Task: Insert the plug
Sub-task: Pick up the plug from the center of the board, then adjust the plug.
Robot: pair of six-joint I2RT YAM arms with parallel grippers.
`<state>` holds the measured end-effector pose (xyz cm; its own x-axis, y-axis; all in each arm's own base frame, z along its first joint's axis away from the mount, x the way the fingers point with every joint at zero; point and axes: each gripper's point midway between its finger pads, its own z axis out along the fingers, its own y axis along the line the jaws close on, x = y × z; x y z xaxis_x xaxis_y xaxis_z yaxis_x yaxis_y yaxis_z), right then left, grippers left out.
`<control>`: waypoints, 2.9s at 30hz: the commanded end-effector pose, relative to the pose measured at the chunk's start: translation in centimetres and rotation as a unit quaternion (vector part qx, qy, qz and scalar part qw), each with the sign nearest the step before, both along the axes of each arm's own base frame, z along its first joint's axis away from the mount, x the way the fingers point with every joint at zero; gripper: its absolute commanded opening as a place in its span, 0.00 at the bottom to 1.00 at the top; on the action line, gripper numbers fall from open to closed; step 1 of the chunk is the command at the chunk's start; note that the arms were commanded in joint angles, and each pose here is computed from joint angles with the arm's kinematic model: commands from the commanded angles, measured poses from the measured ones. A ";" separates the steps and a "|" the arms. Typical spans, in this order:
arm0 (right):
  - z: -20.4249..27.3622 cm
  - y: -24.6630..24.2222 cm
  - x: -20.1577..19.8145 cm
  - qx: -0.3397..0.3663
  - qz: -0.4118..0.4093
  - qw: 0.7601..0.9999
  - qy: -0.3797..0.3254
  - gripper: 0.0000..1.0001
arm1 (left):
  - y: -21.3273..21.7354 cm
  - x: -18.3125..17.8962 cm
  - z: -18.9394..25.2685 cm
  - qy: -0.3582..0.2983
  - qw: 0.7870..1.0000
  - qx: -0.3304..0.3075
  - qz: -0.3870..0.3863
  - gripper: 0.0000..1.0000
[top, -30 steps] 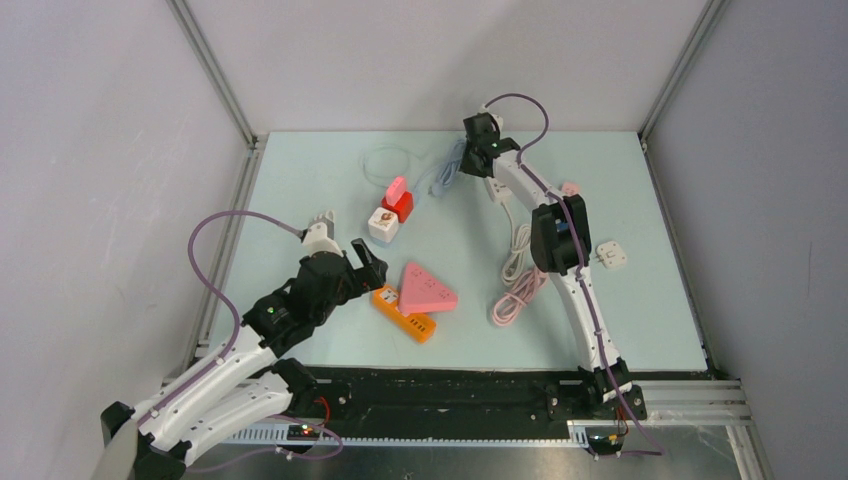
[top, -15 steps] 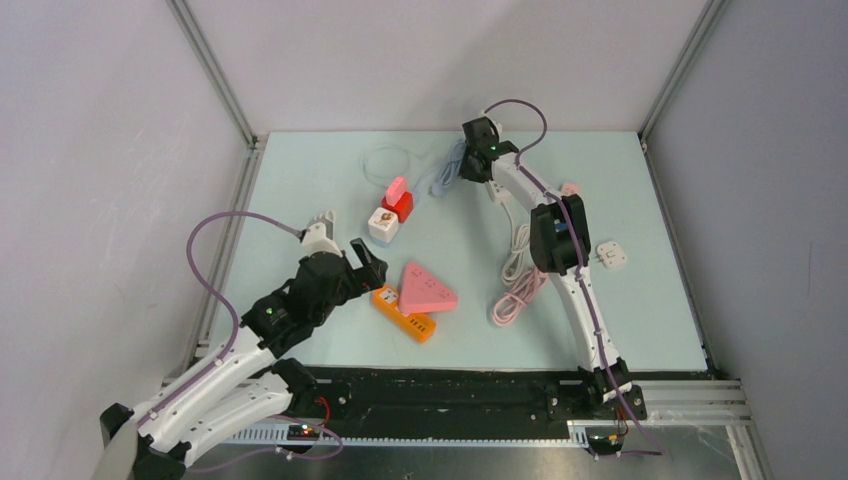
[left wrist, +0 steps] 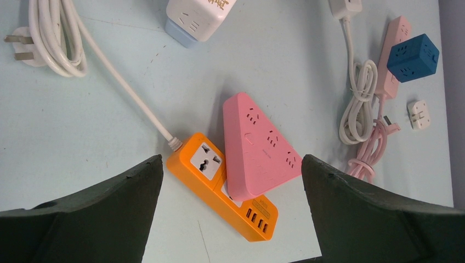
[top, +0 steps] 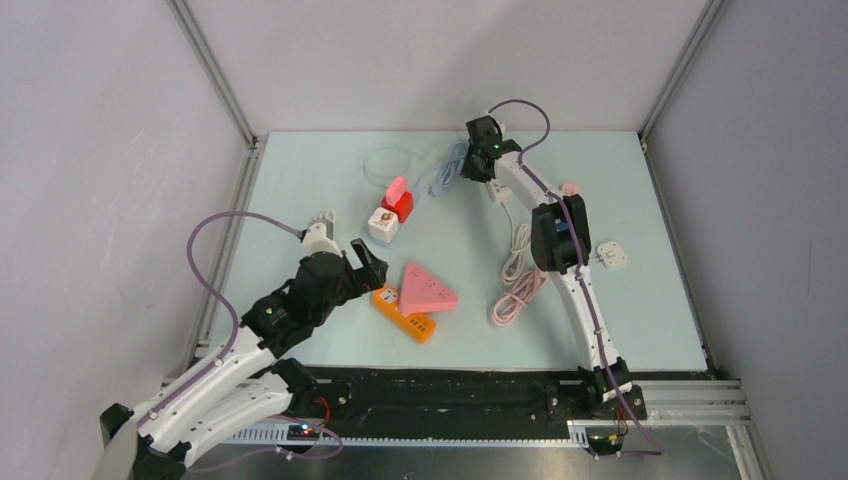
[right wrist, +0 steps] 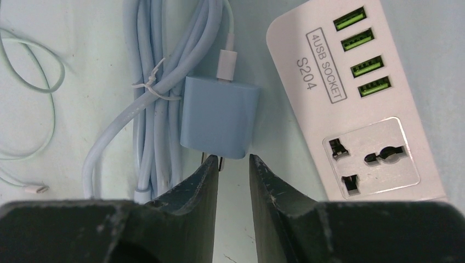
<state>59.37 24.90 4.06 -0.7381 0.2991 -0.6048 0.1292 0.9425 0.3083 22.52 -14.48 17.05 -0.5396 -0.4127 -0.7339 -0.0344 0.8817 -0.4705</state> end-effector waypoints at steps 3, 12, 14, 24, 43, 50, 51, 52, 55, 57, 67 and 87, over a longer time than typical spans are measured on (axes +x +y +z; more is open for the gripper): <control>1.1 -0.1 0.7 0.002 0.003 1.000 -0.011 0.27 | 0.1 0.4 0.9 -0.014 1.000 -0.015 0.010 1.00; 1.4 -0.3 0.9 -0.001 0.006 1.000 -0.017 0.20 | 0.1 0.4 0.7 -0.012 1.000 -0.014 0.011 1.00; 1.5 0.0 0.9 -0.002 0.012 1.000 -0.020 0.30 | 0.1 0.4 0.7 -0.013 1.000 -0.014 0.012 1.00; 1.3 0.4 0.8 0.012 0.010 1.000 -0.015 0.22 | 0.0 0.5 1.0 -0.013 1.000 -0.014 0.010 1.00; 0.5 0.0 1.2 0.050 -0.018 0.999 0.001 0.08 | -0.1 0.6 2.0 -0.024 0.999 -0.020 0.009 1.00; 0.6 -0.3 0.2 0.033 -0.008 0.999 0.002 0.00 | -0.1 0.6 1.8 -0.022 1.000 -0.020 0.008 1.00; 2.0 -0.3 0.2 0.035 -0.002 0.999 -0.010 0.00 | -0.1 0.5 1.8 -0.022 1.000 -0.020 0.007 1.00; 0.8 -0.5 -0.8 0.031 0.003 1.000 0.006 0.00 | -0.1 0.5 1.8 -0.022 1.000 -0.020 0.007 1.00; 3.9 -0.1 -2.3 0.051 0.032 0.998 -0.015 0.00 | 0.0 0.5 1.9 -0.026 0.999 -0.018 0.005 1.00; 3.0 -0.3 -5.2 0.058 0.051 0.997 0.011 0.00 | 0.1 0.4 2.1 -0.032 0.999 -0.017 0.003 1.00; 8.7 0.3 -15.9 0.126 0.113 0.986 -0.004 0.00 | -0.8 1.1 4.4 -0.057 0.998 -0.026 -0.015 1.00; 16.6 1.7 -32.0 0.203 0.194 0.959 -0.038 0.00 | -8.9 3.2 7.4 -0.013 0.975 -0.126 -0.180 0.99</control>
